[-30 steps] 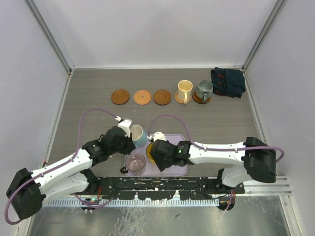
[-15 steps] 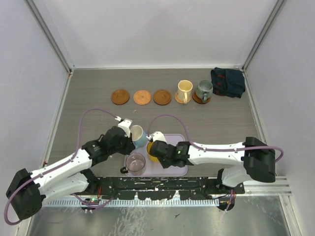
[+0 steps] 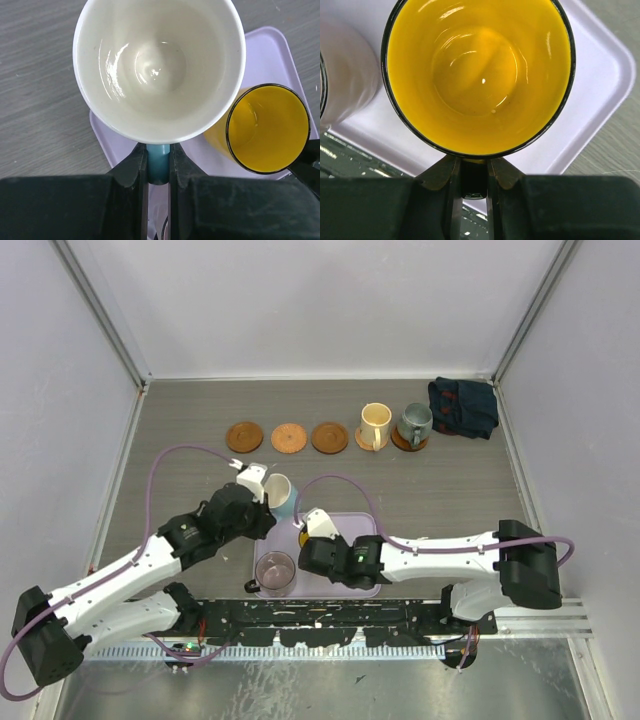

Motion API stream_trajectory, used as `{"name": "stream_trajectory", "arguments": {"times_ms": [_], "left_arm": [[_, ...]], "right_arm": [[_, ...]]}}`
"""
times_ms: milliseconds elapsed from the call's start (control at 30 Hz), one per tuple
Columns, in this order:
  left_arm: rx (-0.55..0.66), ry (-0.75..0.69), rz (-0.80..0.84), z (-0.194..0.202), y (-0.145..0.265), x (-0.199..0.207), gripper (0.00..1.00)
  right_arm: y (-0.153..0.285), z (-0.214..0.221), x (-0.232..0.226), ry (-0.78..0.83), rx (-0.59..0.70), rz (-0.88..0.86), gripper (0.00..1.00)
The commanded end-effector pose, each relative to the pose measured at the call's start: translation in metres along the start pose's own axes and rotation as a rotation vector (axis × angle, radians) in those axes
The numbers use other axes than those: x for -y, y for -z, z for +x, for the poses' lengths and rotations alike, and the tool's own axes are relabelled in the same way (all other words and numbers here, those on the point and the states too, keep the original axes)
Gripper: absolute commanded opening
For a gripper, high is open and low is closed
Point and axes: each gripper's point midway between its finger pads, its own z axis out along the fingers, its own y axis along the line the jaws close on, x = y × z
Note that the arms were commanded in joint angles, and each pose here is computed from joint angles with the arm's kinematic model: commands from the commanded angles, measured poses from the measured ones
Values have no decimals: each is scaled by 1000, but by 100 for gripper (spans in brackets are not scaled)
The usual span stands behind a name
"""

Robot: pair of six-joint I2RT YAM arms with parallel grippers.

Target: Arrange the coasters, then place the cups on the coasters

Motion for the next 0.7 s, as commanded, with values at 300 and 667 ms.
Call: {"name": "stream_trajectory", "arguments": {"times_ms": [300, 667], "left_arm": [[210, 25, -292, -91, 6, -25, 0], [176, 122, -356, -125, -27, -61, 0]], "right_arm": [[33, -142, 59, -226, 404, 280, 1], [5, -221, 134, -353, 501, 305, 1]]}}
